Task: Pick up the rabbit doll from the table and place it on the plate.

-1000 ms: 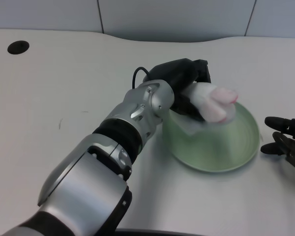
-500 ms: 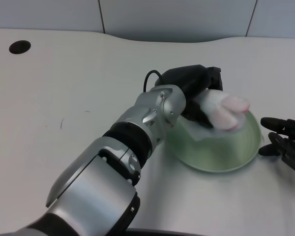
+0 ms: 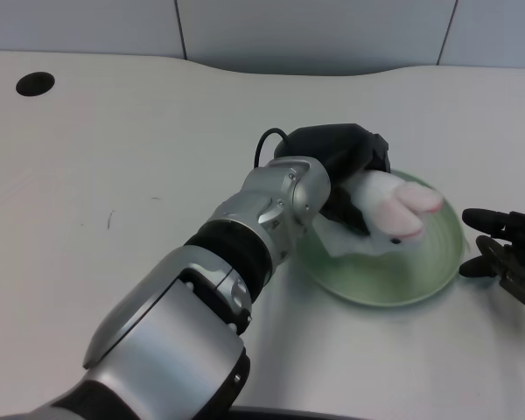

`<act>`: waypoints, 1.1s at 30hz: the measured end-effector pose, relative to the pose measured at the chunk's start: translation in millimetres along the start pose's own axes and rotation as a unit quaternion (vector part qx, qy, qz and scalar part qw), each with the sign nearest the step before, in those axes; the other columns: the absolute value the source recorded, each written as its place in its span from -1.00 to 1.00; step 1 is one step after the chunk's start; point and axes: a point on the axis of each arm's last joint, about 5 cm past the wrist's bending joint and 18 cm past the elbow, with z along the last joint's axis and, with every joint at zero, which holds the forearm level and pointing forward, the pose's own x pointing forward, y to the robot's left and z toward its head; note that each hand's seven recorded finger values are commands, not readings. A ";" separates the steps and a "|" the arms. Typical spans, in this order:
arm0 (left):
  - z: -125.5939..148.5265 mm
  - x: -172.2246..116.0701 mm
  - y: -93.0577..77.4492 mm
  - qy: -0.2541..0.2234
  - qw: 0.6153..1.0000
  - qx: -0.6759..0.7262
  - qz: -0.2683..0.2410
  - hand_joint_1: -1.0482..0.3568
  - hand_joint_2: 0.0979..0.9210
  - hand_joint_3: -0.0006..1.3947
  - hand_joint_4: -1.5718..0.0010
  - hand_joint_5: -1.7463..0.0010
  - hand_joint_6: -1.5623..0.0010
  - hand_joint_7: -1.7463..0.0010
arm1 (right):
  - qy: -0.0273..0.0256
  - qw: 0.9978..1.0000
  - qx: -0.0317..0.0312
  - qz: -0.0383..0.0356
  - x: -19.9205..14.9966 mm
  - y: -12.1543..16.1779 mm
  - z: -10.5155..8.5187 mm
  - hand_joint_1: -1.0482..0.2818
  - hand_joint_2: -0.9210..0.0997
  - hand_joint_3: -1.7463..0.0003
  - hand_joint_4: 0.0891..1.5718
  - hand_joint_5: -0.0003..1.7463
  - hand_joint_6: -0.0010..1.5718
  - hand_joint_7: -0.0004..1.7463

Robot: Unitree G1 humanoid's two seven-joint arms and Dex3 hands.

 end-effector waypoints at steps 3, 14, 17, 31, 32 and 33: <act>-0.3 -0.1 -1.4 0.004 1.000 0.007 -0.006 -0.06 0.83 -0.99 0.35 -0.59 0.36 -0.32 | -0.002 1.000 -0.001 0.000 0.1 0.3 0.3 -0.02 -1.00 0.65 -0.21 0.14 0.22 -1.00; -1.0 -0.2 -3.0 0.013 0.999 0.031 -0.032 -0.33 0.73 -1.00 0.71 0.52 0.48 0.82 | -0.006 1.000 -0.003 -0.003 0.7 0.7 1.7 -0.04 -1.00 0.66 -0.21 0.13 0.23 -0.99; -1.6 -0.2 -3.2 0.020 0.999 0.035 -0.033 -0.37 0.74 -1.00 0.82 0.72 0.58 0.96 | -0.006 1.000 -0.005 -0.005 0.7 1.0 1.8 -0.05 -1.00 0.66 -0.21 0.12 0.23 -0.99; -4.0 -0.4 -2.9 0.043 0.996 0.056 -0.056 -0.64 0.85 -0.99 1.00 1.00 0.92 1.00 | -0.003 1.000 -0.001 -0.001 0.6 1.0 1.4 -0.03 -1.00 0.65 -0.21 0.13 0.23 -1.00; -4.2 -0.4 -2.8 0.044 0.996 0.057 -0.056 -0.65 0.86 -0.99 1.00 1.00 0.92 1.00 | -0.002 1.000 0.000 0.000 0.6 0.9 1.2 -0.03 -1.00 0.65 -0.22 0.13 0.23 -0.99; -4.2 -0.4 -2.5 0.044 0.996 0.057 -0.057 -0.66 0.86 -0.99 1.00 1.00 0.92 1.00 | -0.001 1.000 0.001 0.000 0.5 0.7 1.1 -0.03 -1.00 0.65 -0.22 0.13 0.23 -0.99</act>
